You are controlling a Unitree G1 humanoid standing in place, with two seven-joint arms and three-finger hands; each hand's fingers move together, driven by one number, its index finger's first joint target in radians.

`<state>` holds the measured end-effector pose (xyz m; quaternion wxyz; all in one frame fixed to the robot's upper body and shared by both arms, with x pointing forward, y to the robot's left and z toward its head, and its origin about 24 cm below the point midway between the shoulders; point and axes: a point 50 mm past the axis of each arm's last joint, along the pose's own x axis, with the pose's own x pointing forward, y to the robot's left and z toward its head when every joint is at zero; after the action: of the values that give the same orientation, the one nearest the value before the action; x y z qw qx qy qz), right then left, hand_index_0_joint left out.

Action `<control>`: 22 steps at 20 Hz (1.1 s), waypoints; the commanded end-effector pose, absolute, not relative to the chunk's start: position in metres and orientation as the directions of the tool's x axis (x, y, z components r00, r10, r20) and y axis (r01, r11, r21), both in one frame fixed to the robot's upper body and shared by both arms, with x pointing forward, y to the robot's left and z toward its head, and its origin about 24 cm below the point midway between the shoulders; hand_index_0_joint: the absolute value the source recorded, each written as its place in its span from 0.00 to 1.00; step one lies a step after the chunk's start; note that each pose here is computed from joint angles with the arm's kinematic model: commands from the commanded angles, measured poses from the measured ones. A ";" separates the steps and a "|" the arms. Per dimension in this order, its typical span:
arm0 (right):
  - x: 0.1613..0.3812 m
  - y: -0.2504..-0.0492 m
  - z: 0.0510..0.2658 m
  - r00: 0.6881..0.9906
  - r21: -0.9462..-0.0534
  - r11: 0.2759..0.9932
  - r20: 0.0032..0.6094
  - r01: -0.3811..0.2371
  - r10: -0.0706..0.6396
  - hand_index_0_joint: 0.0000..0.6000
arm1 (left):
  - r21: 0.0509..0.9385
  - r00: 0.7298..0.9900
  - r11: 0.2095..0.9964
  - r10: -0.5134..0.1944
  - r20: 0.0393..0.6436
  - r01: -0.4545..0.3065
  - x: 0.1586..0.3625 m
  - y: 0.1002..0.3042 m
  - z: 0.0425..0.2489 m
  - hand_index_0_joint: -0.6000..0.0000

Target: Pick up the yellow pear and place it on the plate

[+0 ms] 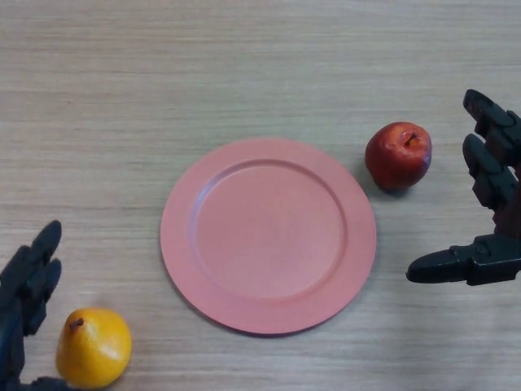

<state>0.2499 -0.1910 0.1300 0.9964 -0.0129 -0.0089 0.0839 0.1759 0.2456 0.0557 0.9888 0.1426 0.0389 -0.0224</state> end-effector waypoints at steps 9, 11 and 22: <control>0.243 -0.196 0.168 0.956 -0.098 0.986 0.247 -0.137 0.157 0.00 | 0.449 0.995 0.894 -0.048 0.083 0.005 0.182 0.254 0.057 1.00; 0.243 -0.197 0.168 0.957 -0.096 0.985 0.242 -0.140 0.160 0.00 | 0.436 0.995 0.900 -0.035 0.093 -0.009 0.184 0.254 0.054 1.00; 0.242 -0.201 0.169 0.962 -0.085 0.988 0.231 -0.131 0.148 0.00 | 0.569 0.994 0.822 -0.086 0.062 0.035 0.178 0.250 0.041 0.00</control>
<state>0.2463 -0.1896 0.1358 0.9959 -0.0159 -0.0216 0.0865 0.1780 0.2413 0.0220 0.9628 0.2642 0.0129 -0.0546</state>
